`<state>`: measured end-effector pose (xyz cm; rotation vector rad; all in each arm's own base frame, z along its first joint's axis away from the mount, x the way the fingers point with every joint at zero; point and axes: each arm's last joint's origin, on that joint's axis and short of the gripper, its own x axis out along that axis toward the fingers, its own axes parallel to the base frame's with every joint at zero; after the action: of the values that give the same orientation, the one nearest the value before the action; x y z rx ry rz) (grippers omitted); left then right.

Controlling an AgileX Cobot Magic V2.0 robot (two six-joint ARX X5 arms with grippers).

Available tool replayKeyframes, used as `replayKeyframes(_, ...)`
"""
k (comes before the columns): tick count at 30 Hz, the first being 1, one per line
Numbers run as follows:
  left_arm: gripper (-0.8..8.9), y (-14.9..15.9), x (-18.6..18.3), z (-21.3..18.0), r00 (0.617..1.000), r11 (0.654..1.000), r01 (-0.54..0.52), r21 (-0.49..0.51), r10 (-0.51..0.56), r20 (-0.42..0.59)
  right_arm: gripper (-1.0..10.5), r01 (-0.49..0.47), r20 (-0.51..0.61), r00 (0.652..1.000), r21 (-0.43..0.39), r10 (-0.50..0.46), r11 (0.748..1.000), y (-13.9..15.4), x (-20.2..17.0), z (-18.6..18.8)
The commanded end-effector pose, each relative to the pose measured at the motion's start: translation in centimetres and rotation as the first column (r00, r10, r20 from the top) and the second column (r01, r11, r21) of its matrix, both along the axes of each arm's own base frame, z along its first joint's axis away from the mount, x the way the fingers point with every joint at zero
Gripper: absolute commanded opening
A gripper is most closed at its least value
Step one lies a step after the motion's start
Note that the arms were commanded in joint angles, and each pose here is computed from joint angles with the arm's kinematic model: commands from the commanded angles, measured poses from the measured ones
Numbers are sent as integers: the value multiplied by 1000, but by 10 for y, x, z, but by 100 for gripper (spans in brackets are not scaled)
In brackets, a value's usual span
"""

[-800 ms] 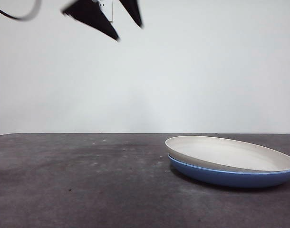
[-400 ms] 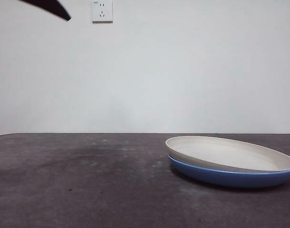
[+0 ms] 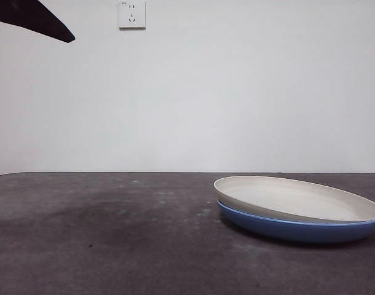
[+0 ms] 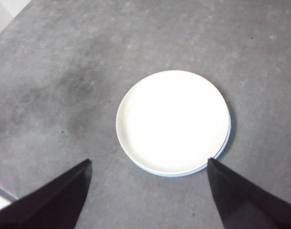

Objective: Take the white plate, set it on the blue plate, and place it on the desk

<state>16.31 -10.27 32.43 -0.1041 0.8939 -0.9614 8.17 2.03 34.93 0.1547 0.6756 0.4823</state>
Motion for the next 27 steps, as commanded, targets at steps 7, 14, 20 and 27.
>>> replayKeyframes(7,312,-2,1,3,999,1000,21,-6,-20,28,386,113,-109,987,-69,-120,991,-1,17,-5)
replayKeyframes(14,312,-2,1,2,999,1000,22,-4,-22,28,385,142,-199,966,-141,-168,980,1,56,-22)
replayKeyframes(20,312,-2,1,2,999,1000,22,-4,-22,27,385,140,-269,947,-153,-178,978,5,98,-64)
replayKeyframes(27,312,-2,1,2,999,1000,22,-4,-22,28,385,157,-317,928,-144,-196,977,9,140,-107)
